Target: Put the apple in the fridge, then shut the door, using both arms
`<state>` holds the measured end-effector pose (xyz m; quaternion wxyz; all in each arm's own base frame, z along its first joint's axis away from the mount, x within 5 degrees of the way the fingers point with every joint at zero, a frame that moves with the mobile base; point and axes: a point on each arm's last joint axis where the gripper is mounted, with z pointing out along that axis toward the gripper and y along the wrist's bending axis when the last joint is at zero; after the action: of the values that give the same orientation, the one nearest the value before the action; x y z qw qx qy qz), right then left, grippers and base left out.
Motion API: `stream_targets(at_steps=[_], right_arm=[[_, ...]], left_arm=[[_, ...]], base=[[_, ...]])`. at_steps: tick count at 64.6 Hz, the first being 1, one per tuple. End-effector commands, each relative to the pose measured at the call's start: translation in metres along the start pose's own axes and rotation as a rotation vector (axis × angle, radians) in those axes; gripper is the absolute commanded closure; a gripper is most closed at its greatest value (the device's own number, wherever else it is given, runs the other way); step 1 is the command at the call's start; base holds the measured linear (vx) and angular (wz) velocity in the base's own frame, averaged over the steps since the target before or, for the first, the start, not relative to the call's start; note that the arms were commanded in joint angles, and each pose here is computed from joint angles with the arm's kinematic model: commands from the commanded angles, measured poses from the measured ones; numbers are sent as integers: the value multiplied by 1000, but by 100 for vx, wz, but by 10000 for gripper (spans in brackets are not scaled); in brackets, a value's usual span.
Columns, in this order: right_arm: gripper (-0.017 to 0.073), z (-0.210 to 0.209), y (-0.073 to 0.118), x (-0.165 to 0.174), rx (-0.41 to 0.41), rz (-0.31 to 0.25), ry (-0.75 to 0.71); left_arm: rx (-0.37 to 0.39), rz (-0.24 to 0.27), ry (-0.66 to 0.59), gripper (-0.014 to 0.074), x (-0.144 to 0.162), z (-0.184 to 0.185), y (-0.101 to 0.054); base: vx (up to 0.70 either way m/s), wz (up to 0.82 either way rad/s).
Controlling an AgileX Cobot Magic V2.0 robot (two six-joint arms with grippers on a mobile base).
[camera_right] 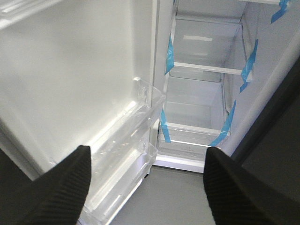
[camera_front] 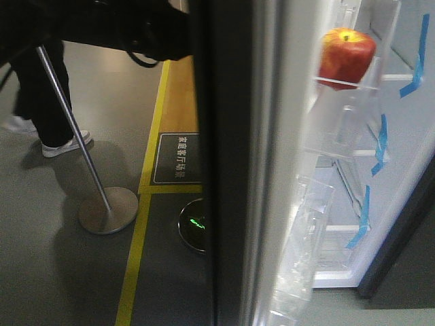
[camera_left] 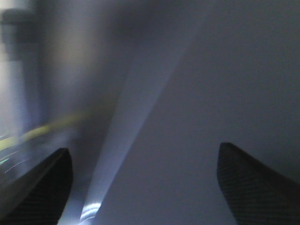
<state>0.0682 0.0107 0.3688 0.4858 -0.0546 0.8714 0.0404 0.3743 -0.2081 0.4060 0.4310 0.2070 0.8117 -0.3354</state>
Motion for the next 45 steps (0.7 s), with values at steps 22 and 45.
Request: stream_targets(at_steps=[22, 45], right_arm=[[75, -4, -1, -11, 12, -3, -82], [75, -4, -1, -11, 11, -3, -82]], left_arm=[[213, 179, -276, -1, -11, 5, -115], [149, 187, -328, 1, -25, -12, -96]], base=[[0, 0], [0, 0]])
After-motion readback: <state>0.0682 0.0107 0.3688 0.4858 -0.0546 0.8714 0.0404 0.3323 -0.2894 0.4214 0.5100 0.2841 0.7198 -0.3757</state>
